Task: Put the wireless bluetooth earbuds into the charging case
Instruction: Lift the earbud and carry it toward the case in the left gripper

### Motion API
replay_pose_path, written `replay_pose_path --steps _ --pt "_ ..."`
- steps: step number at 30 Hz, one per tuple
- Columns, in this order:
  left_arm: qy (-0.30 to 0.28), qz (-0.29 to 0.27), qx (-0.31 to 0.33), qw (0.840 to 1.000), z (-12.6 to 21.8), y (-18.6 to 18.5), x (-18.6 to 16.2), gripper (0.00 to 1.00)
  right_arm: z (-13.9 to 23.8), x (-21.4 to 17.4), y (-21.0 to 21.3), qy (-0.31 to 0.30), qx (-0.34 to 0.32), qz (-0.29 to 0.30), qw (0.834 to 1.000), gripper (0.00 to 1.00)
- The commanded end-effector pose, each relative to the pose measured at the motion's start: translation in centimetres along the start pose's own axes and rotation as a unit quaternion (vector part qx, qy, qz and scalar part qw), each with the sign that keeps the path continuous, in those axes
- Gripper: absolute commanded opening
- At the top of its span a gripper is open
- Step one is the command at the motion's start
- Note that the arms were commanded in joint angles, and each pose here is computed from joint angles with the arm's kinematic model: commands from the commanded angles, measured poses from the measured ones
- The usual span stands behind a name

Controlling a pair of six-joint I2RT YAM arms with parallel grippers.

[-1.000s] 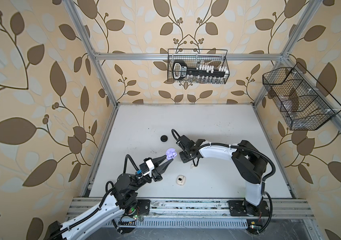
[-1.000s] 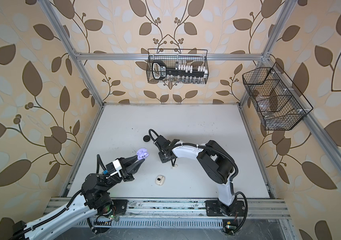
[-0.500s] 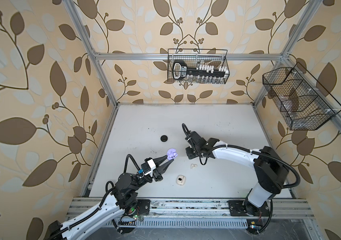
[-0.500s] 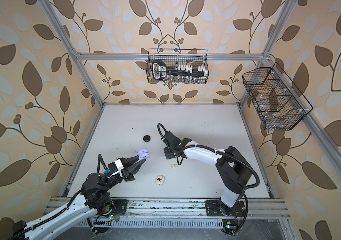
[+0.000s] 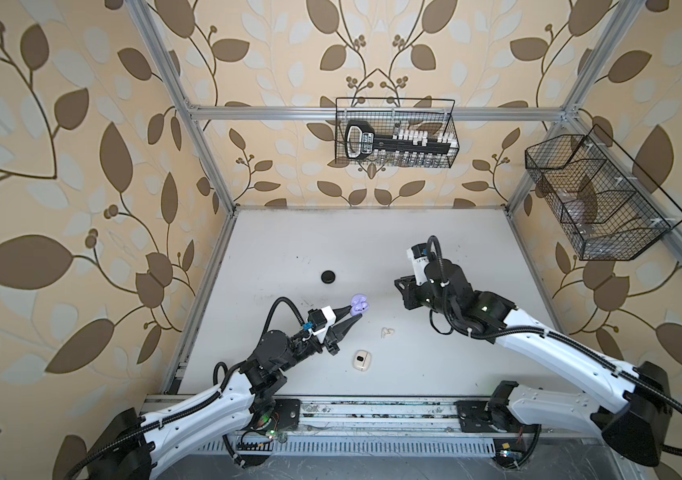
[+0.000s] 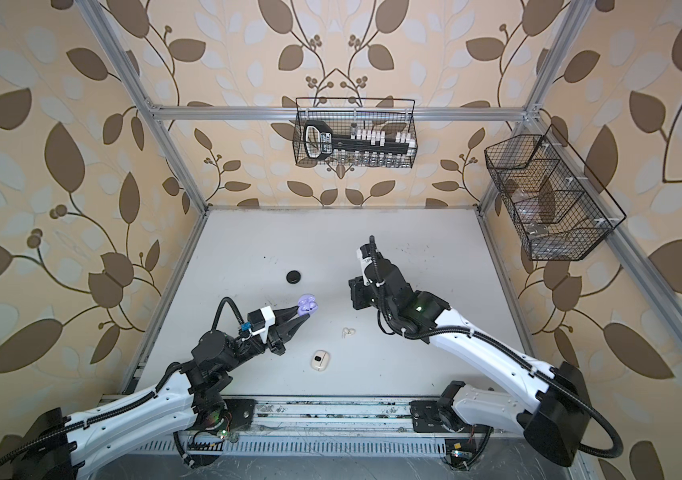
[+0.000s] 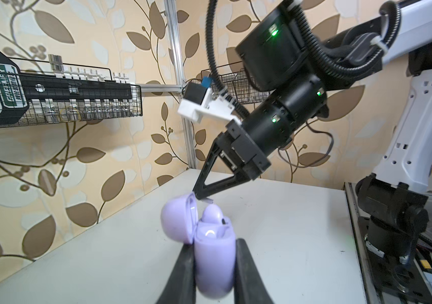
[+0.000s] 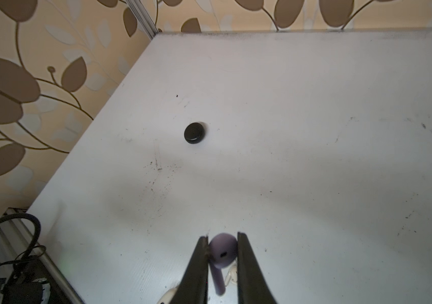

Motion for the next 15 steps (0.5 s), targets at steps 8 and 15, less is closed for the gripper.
replay_pose_path --steps 8,15 --pt "-0.096 0.037 0.022 0.994 -1.2 1.2 3.8 0.00 5.6 1.8 4.4 -0.097 0.134 -0.002 0.986 0.18" --pt "-0.119 0.059 0.011 0.991 -0.9 0.9 4.1 0.00 7.3 0.5 7.0 -0.130 0.225 -0.018 0.965 0.17"
Point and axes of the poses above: each gripper's point midway between its finger pads, its own z axis back along the fingers, its own y axis along the line the jaws close on, x = y × z, the point moved 7 cm from there along z, back along the fingers, and after that the axes turned 11 degrees about -z, right-handed, at the moved point
